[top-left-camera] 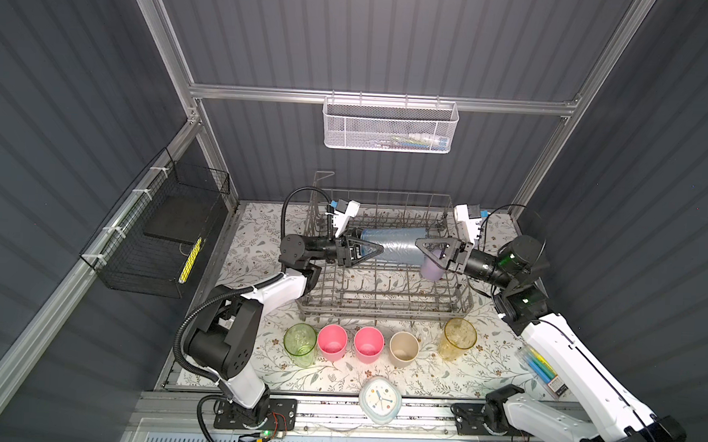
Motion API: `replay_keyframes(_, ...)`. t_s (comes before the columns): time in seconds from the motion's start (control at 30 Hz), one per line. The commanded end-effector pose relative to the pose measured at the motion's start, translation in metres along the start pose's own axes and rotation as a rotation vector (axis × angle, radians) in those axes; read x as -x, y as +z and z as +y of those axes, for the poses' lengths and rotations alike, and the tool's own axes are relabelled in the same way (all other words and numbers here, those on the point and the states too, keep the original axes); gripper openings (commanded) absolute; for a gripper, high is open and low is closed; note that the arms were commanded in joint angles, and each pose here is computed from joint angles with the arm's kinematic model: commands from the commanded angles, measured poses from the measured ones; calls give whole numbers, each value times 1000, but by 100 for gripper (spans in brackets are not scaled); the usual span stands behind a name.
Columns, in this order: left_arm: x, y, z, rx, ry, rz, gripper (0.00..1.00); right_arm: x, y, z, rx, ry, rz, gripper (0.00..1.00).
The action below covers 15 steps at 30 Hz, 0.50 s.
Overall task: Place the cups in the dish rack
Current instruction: 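Close the left gripper on the blue cup held by the right gripper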
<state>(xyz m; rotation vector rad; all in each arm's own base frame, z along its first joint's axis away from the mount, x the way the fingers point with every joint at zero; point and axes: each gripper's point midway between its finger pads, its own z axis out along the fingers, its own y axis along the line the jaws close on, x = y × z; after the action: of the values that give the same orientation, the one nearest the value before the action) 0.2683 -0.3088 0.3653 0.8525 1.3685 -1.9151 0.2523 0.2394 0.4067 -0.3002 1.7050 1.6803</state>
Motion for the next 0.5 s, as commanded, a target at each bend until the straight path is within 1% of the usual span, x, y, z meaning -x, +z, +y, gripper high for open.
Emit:
replay_keyframes(0.0, 5, 5, -13, -31, 69, 30, 69, 4, 0, 10, 38, -41, -6, 0)
replay_keyframes(0.23, 7, 6, -15, -16, 80, 25, 53, 1, 0, 7, 36, -36, 4, 0)
replay_keyframes(0.33, 10, 5, -18, -9, 94, 15, 47, 1, -2, 7, 25, -44, 3, 8)
replay_keyframes(0.47, 13, 5, -21, 17, 110, 7, 47, 2, -7, 6, 3, -57, -3, 20)
